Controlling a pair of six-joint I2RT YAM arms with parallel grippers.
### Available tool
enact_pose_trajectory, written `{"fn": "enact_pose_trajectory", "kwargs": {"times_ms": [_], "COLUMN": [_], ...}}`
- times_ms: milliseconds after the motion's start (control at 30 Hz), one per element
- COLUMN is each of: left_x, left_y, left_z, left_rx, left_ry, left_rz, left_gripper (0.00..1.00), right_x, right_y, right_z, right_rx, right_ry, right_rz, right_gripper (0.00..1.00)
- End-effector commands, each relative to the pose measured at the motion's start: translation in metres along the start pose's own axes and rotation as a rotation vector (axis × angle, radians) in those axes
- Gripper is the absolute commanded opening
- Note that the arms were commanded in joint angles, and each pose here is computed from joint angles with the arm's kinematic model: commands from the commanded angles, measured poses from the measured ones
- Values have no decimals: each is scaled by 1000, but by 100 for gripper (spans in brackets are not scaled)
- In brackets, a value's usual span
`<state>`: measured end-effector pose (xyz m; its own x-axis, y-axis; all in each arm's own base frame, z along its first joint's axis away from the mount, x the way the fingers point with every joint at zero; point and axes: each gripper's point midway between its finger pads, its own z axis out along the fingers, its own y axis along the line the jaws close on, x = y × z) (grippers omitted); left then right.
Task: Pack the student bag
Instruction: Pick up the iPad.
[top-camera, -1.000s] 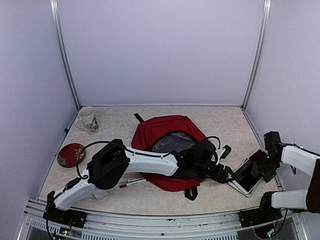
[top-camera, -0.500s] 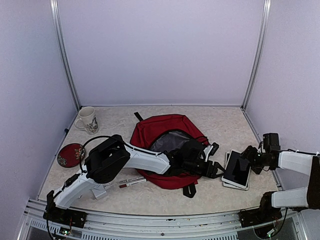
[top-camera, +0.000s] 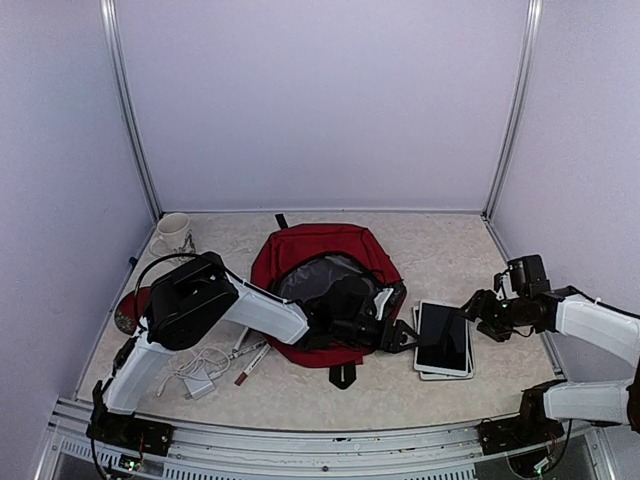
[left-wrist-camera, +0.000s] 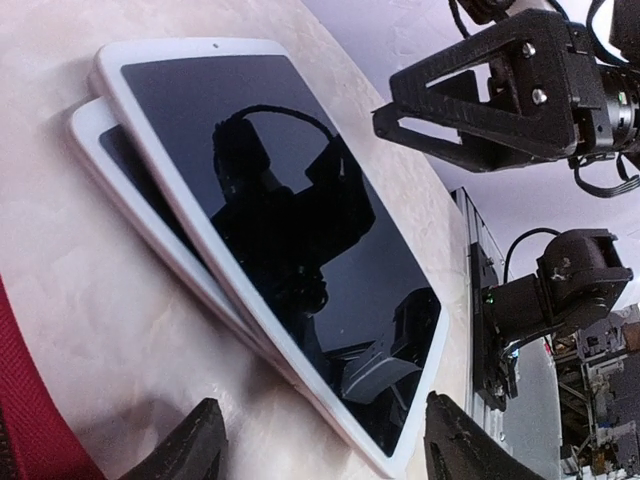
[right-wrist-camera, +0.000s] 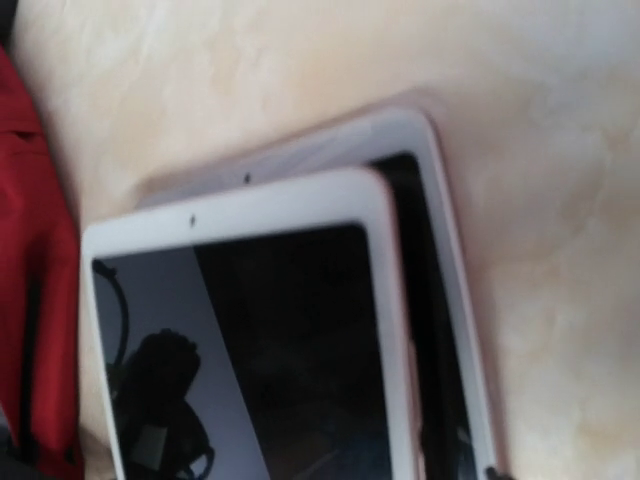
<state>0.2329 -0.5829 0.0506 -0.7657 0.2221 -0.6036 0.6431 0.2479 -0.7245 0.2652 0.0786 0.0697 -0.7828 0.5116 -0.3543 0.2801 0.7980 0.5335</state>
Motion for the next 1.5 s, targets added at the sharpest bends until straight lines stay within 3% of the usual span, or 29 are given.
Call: {"fn": "enact_pose_trajectory", "kwargs": {"times_ms": [0,100,267,500,800,967,1100,1233,1467], "left_x": [-8,-9,-9,-13,-14,-12,-10,-4,-2], "left_y": [20,22,13,18,21,23,13,9,15], "left_z": [-19,-18,-17,-14,-6,-1,4,12,16], "left_rx": [-106,-131,-136,-174,-200,-199,-208,-214,-210], "left_ry": [-75,-83,-92,-110,-118,-102,-92,-72,-61], "left_rz": [-37,-30,19,33,45,48,108,146,120], "left_gripper": [63,57,55,53,42,40,45,48,45], "right_x": [19,24,17,21,33,25,-1,-11,13], "right_y": [-8,-13,1,12,24,4,-2,-4,1], "right_z": [-8,-8,-2,8,14,14,-6,-14,15], "right_rx": [39,63,-6,-71,-184,-39,84,119,10], "right_ry": [81,99,95,138,179,167,72,20,133], "right_rz": [-31,-33,-70,-140,-179,-186,-191,-210,-187], "right_gripper": [67,64,46,45,40,47,66,67,62]}}
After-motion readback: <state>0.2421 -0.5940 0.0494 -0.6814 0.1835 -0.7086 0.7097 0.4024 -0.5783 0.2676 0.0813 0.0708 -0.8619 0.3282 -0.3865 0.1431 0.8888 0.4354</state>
